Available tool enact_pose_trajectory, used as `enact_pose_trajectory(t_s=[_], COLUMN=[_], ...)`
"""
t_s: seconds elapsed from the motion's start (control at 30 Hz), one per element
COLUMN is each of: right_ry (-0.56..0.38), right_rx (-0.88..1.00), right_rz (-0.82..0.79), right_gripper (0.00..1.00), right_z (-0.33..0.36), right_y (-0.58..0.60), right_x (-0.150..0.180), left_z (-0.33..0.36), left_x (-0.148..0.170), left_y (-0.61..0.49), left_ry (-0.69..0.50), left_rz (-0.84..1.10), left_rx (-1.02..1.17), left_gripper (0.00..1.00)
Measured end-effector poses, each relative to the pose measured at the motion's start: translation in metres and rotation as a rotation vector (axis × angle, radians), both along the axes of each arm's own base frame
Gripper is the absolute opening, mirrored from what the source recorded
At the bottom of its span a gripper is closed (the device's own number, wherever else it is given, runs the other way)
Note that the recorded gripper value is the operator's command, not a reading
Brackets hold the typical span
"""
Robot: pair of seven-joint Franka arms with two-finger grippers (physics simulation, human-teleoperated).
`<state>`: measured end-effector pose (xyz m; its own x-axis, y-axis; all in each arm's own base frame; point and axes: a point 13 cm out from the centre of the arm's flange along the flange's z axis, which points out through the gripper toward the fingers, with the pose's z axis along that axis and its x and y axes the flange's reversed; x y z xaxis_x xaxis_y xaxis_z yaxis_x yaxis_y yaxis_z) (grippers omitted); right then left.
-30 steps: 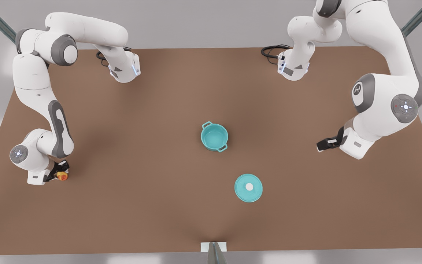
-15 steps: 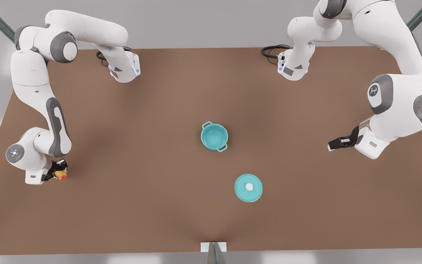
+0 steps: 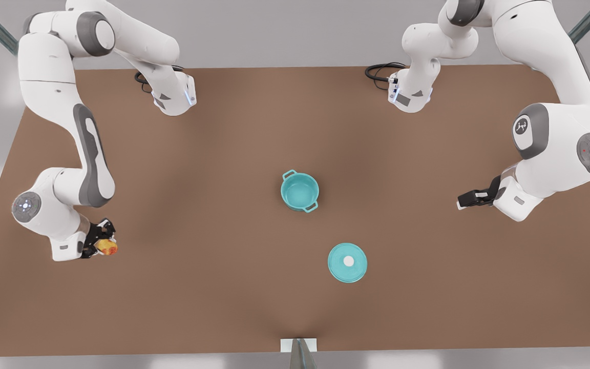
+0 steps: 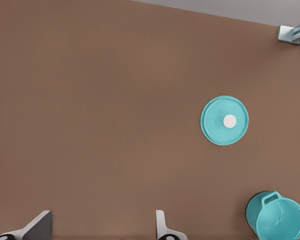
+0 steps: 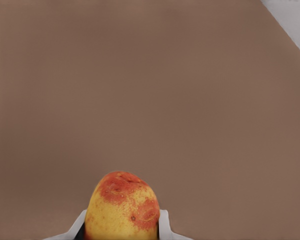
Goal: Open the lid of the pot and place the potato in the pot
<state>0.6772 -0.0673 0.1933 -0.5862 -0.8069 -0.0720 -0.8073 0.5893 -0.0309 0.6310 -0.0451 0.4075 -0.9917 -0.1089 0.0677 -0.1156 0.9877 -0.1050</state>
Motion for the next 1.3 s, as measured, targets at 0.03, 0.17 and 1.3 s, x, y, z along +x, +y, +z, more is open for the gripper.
enact_pose_trajectory(t_s=[0.03,0.17,1.3], right_ry=[0.003,0.025,0.109], right_rx=[0.003,0.006,0.017], right_rz=[0.018,0.082,0.114], right_gripper=[0.37,0.37,0.37], right_z=[0.003,0.007,-0.054], right_y=[0.016,0.083,0.597], right_x=[0.0,-0.004,-0.202], left_z=[0.0,0.0,-0.001], left_x=[0.0,0.0,-0.002], left_y=[0.0,0.0,-0.001], left_ry=[0.0,0.0,0.003], left_rz=[-0.002,-0.009,-0.037], left_rx=[0.0,-0.001,0.0], left_gripper=[1.0,1.0,1.0])
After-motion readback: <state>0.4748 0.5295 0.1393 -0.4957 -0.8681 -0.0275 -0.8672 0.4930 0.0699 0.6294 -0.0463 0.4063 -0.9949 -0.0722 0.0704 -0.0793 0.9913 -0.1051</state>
